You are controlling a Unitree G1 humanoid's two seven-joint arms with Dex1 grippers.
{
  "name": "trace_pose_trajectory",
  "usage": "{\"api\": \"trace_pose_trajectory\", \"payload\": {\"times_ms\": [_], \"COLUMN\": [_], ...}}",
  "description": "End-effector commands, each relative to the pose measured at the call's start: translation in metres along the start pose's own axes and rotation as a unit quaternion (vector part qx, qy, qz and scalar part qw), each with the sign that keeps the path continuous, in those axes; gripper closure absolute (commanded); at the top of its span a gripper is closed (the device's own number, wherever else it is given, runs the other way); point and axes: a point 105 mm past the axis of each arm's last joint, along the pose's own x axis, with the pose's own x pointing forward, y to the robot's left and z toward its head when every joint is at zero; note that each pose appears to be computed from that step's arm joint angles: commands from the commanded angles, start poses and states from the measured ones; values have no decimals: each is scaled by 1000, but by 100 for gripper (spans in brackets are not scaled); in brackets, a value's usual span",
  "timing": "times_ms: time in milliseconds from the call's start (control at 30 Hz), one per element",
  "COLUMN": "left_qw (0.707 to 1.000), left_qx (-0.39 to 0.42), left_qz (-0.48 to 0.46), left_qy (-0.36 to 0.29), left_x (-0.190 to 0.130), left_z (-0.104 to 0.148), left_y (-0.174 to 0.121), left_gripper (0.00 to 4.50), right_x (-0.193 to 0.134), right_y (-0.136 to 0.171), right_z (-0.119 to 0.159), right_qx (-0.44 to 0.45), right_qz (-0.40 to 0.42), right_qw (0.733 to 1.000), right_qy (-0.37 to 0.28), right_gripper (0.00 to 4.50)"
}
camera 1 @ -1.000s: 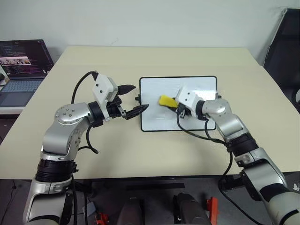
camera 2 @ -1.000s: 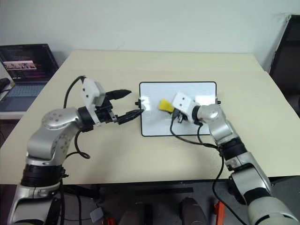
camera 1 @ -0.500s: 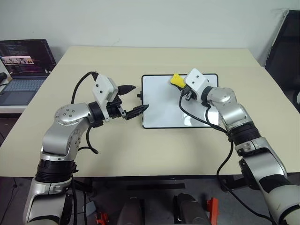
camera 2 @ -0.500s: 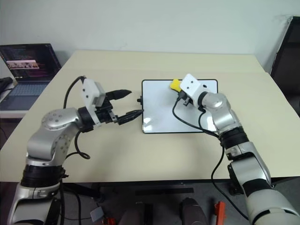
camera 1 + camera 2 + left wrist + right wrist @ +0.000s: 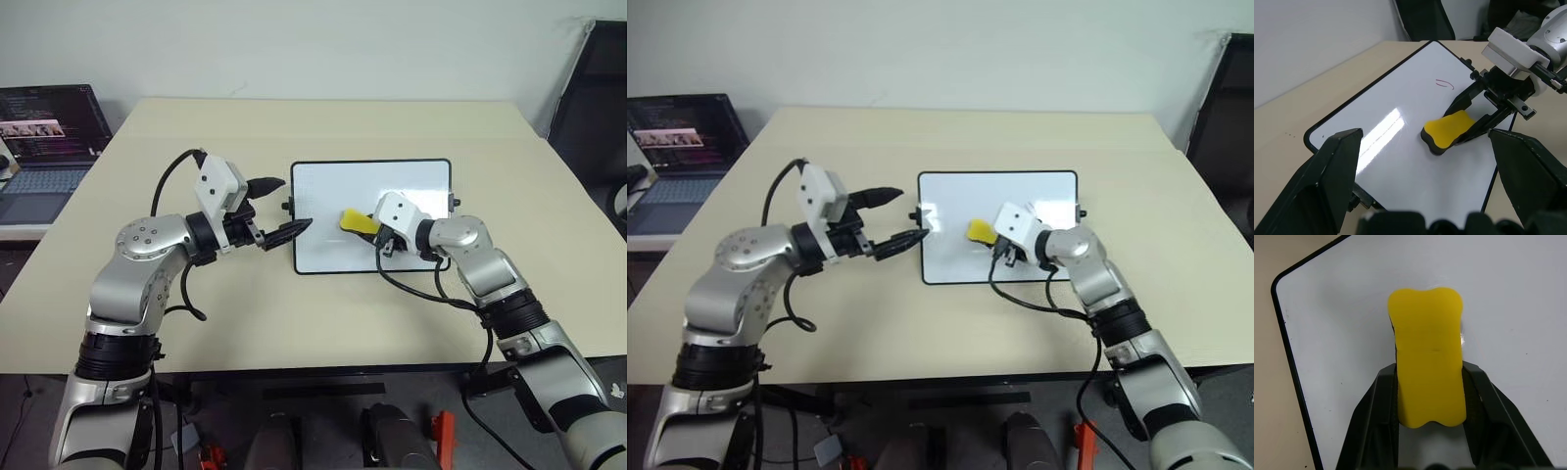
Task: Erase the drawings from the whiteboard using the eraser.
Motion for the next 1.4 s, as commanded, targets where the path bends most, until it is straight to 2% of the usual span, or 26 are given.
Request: {"api": "trace_pose_trajectory", "payload": {"times_ms": [33, 167, 300, 367, 567, 1033, 1233, 1400], "left_qw": [1000, 1000, 999, 999, 999, 998, 998, 998], "left_qx": [13, 19, 26, 26, 25, 25, 24, 25], "left_qz": [-11, -14, -19, -26, -40, -49, -49, -49], "left_qy": [-17, -19, -19, -20, -22, -22, -21, -23], "left_x": [5, 5, 3, 4, 11, 13, 14, 15], "left_z": [10, 14, 18, 19, 18, 19, 18, 19], "left_y": [0, 3, 3, 1, -1, -1, -2, -2], "left_gripper": [0, 0, 0, 0, 0, 0, 0, 0], "right_x": [-22, -67, -121, -153, -200, -199, -200, -194], "right_y": [-8, -19, -41, -57, -72, -61, -66, -60], "right_z": [10, 28, 24, 9, -15, -13, -11, -19], "right_qx": [43, 87, 76, 72, 58, 56, 54, 62], "right_qz": [-5, -13, -56, -94, -139, -110, -123, -108], "right_qw": [997, 988, 990, 991, 989, 992, 991, 991], "right_qy": [-61, -126, -102, -70, 0, 14, 17, 39], "right_gripper": [318, 318, 318, 318, 318, 318, 318, 318]}}
